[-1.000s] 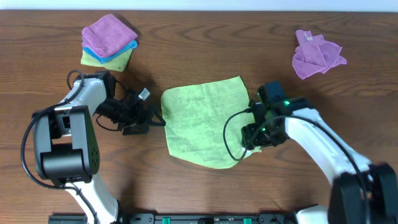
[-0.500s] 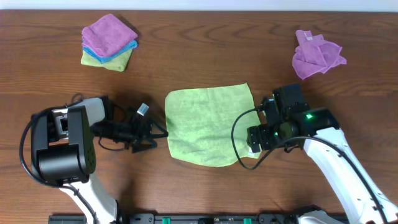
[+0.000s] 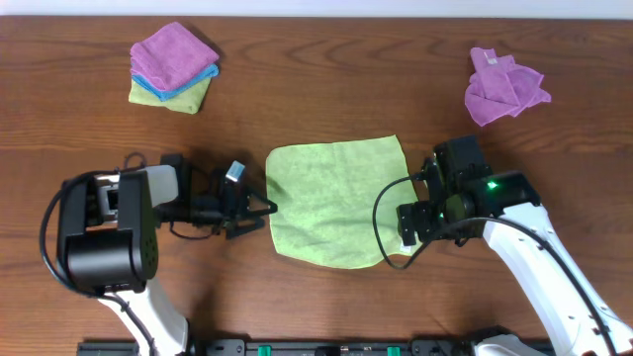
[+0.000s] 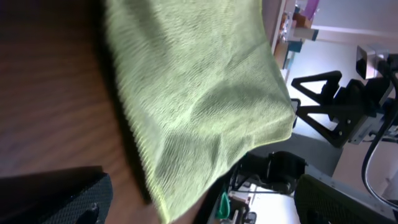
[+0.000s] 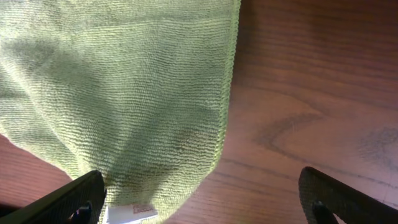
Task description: Fold the cloth
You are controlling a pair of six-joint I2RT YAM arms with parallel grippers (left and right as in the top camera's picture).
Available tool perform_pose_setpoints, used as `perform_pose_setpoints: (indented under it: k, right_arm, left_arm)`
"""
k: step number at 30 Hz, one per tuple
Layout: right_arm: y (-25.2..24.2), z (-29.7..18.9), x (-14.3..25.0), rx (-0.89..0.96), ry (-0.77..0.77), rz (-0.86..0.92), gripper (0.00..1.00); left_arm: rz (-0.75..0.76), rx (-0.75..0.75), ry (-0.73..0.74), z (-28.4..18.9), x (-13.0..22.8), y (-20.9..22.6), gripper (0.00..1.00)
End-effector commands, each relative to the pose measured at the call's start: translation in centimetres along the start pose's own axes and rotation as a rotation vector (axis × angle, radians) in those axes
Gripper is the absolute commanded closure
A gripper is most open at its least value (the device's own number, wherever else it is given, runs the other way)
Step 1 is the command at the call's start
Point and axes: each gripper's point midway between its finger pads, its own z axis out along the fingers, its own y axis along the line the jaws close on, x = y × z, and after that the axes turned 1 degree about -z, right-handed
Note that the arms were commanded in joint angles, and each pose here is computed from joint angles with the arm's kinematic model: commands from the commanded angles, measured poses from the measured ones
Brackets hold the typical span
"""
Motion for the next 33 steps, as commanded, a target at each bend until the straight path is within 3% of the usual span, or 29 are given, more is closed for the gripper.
perform_pose_setpoints:
  k: [1, 11, 20, 23, 24, 25, 26, 28, 29, 33]
  right_arm:
    - [-0.5, -0.2, 0.0, 0.019, -0.011, 0.028, 0.01]
    - [-0.4, -0.2, 0.0, 0.016, -0.012, 0.032, 0.01]
    - [-0.5, -0.2, 0.2, 0.022, -0.002, 0.032, 0.01]
    - [-1.3, -0.2, 0.5, 0.065, 0.006, 0.046, 0.01]
    - [-1.5, -0.2, 0.6, 0.077, 0.01, 0.049, 0.01]
    - [-1.7, -0.2, 0.7, 0.091, 0.013, 0.052, 0.01]
    - [-1.8, -0.3, 0.7, 0.097, 0.013, 0.057, 0.01]
    - [-2.2, -0.3, 0.7, 0.118, 0.01, 0.089, 0.01]
    - [-2.3, -0.3, 0.7, 0.125, 0.009, 0.102, 0.0]
    - [-2.4, -0.3, 0.8, 0.13, 0.009, 0.112, 0.01]
  left_arm:
    - [-0.016, -0.06, 0.046, 1.5, 0.6, 0.8, 0.05]
    - [-0.006, -0.071, 0.127, 5.6, 1.1, -0.5, 0.05]
    - [-0.107, 0.113, 0.194, 6.5, 2.4, -4.3, 0.04]
    - [-0.142, 0.17, 0.182, 5.9, 1.7, -5.3, 0.0]
    - [-0.141, 0.187, 0.175, 5.6, 1.4, -5.6, 0.1]
    - [-0.152, 0.206, 0.166, 5.2, 0.8, -6.0, 0.26]
    - [-0.155, 0.209, 0.149, 4.8, 0.0, -6.2, 0.51]
    - [-0.143, 0.212, 0.126, 4.3, -1.1, -6.6, 0.9]
    - [-0.133, 0.207, 0.115, 4.1, -1.7, -6.7, 0.94]
    - [-0.103, 0.165, 0.089, 3.9, -3.1, -6.8, 0.94]
